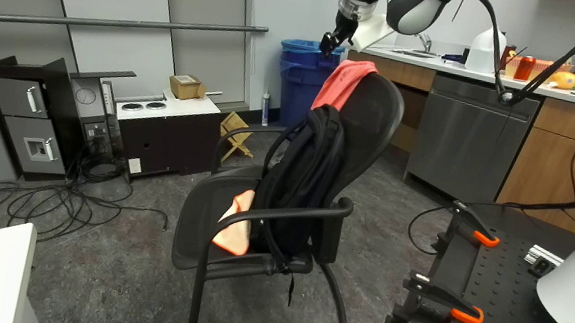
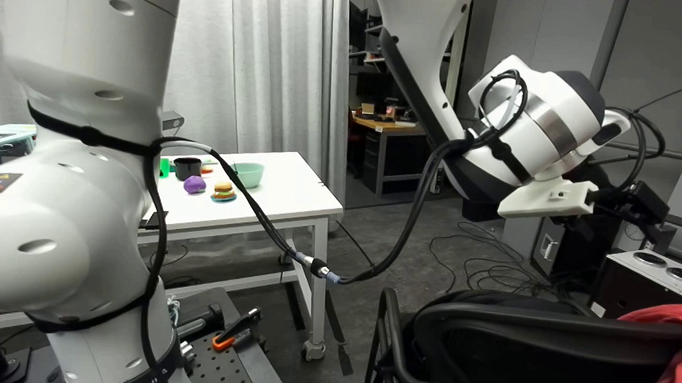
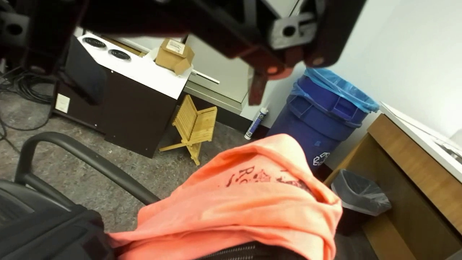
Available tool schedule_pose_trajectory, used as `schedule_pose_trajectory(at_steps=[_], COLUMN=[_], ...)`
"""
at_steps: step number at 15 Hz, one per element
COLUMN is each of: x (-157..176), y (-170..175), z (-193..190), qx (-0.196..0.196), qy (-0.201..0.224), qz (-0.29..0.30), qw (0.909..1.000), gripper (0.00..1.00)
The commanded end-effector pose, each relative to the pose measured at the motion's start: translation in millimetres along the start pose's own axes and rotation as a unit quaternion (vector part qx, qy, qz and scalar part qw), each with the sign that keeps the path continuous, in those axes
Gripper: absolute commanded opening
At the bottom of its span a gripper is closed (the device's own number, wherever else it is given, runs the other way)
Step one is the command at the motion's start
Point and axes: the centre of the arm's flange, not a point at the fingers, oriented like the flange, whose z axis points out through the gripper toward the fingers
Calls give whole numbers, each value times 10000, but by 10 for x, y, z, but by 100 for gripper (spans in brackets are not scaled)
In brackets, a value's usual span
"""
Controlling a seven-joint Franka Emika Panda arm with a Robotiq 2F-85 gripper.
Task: Remove the peach cloth and sweatshirt from the backrest of the chair
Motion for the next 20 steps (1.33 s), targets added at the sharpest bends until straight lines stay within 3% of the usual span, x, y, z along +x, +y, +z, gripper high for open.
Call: schedule_pose_trajectory(at_steps=[1, 8, 14, 20], x=[28, -50, -97, -6], y=[-104, -91, -50, 28], z=[488, 807, 844, 838], qx=[-336, -852, -912, -828], qy=[-33, -305, -416, -544], qz=[-50, -316, -1006, -2323], qw=[9994, 9954, 9899, 9676], gripper=[100, 100, 100, 100])
